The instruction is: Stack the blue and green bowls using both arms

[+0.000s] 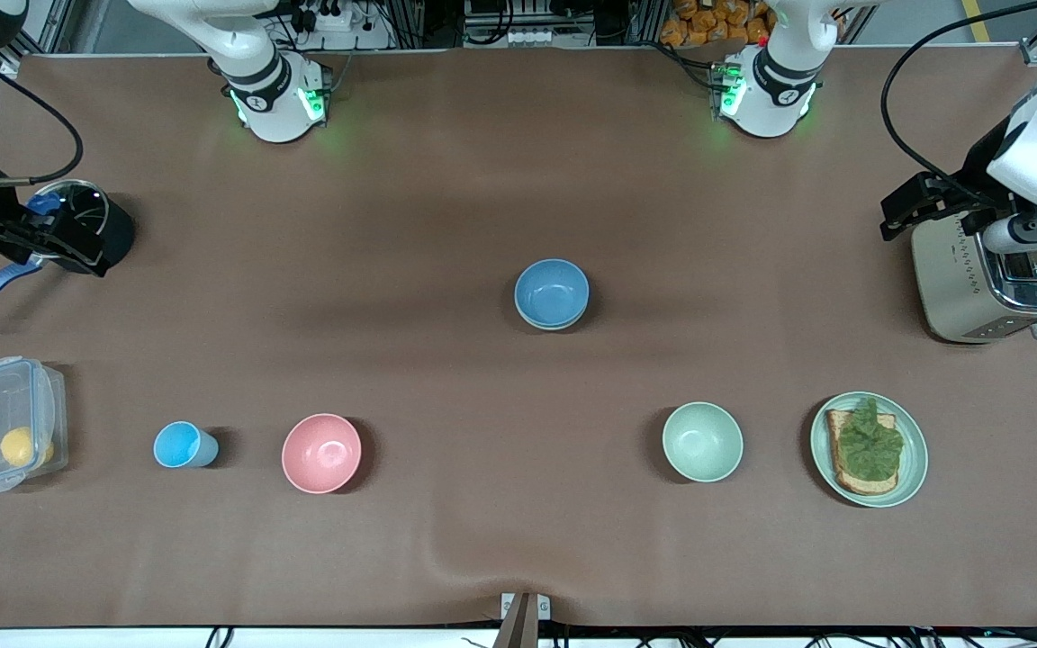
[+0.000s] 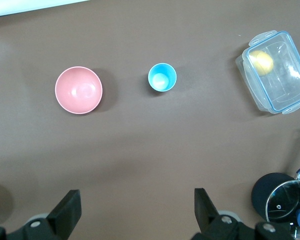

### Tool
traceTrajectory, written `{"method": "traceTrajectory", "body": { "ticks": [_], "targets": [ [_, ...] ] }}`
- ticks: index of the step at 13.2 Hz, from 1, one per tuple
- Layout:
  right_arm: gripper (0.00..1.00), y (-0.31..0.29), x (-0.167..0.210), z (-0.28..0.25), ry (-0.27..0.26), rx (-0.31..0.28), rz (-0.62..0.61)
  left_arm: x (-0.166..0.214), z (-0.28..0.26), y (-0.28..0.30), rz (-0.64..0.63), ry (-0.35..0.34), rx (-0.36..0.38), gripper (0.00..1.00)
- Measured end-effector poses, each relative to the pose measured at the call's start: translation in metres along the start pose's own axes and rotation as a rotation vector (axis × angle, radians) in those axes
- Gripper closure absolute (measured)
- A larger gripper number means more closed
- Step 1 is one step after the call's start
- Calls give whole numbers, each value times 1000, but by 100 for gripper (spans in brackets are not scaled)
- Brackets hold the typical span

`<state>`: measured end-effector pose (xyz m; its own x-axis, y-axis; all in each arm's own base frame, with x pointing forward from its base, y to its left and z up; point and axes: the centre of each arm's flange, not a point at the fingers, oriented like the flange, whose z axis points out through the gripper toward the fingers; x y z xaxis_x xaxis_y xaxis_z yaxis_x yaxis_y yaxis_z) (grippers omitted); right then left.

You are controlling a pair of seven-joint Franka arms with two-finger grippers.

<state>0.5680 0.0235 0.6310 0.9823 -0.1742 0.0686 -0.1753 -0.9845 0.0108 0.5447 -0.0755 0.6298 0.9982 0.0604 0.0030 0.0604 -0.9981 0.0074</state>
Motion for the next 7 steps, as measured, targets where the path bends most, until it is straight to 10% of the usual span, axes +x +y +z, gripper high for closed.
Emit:
{"method": "traceTrajectory", "body": {
  "ticks": [7],
  "targets": [
    [0, 2, 0, 1, -1, 0, 0, -1, 0, 2, 4, 0, 0, 0]
  ]
}}
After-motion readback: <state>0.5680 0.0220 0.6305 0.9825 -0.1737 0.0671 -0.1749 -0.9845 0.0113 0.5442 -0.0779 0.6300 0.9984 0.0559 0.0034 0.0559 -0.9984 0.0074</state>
